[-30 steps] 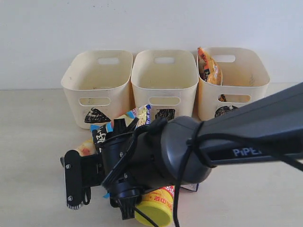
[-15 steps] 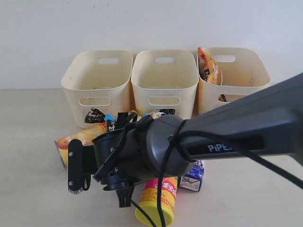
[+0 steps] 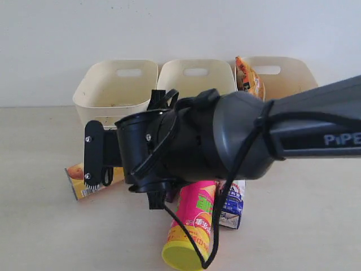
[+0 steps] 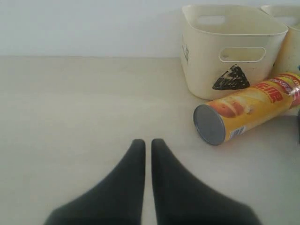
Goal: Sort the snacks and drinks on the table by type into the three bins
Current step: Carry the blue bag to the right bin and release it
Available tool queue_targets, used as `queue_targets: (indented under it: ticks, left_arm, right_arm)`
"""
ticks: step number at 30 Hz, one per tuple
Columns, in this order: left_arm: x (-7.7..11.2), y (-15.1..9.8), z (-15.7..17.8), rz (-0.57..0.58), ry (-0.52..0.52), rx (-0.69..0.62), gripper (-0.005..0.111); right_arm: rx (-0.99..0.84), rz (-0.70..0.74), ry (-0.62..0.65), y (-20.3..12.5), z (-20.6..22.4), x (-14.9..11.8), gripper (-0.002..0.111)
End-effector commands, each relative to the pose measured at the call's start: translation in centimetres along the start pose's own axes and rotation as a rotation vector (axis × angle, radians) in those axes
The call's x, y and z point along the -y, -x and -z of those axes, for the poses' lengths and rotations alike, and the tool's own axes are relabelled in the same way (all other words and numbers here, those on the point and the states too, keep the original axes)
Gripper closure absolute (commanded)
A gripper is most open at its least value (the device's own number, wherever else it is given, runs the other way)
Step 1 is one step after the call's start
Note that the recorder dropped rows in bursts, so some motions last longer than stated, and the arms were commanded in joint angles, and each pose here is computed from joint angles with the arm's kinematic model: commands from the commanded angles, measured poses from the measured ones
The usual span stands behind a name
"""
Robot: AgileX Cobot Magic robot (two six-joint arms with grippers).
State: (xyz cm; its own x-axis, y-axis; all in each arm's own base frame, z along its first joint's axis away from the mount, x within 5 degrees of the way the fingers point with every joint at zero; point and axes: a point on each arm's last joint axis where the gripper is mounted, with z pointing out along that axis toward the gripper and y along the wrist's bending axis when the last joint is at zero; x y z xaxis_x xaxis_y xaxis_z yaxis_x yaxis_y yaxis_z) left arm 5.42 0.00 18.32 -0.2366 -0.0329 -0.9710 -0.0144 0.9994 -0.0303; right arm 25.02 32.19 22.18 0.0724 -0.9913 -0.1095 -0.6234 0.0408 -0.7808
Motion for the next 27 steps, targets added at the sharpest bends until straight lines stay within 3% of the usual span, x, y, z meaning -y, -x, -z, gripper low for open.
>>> queue_targets:
  ticks: [1, 17, 27]
  left_arm:
    - [0.0, 0.2, 0.0, 0.005, -0.001, 0.018, 0.103]
    - [0.0, 0.2, 0.0, 0.005, -0.001, 0.018, 0.103]
    - [0.0, 0.2, 0.0, 0.005, -0.001, 0.018, 0.103]
  right_arm:
    - [-0.018, -0.028, -0.077, -0.9, 2.3, 2.4, 0.109]
    - [-0.020, -0.100, -0.326, -4.6, 9.0, 9.3, 0.109]
    - [0.022, -0.281, -0.366, -10.0, 6.4, 13.8, 0.109]
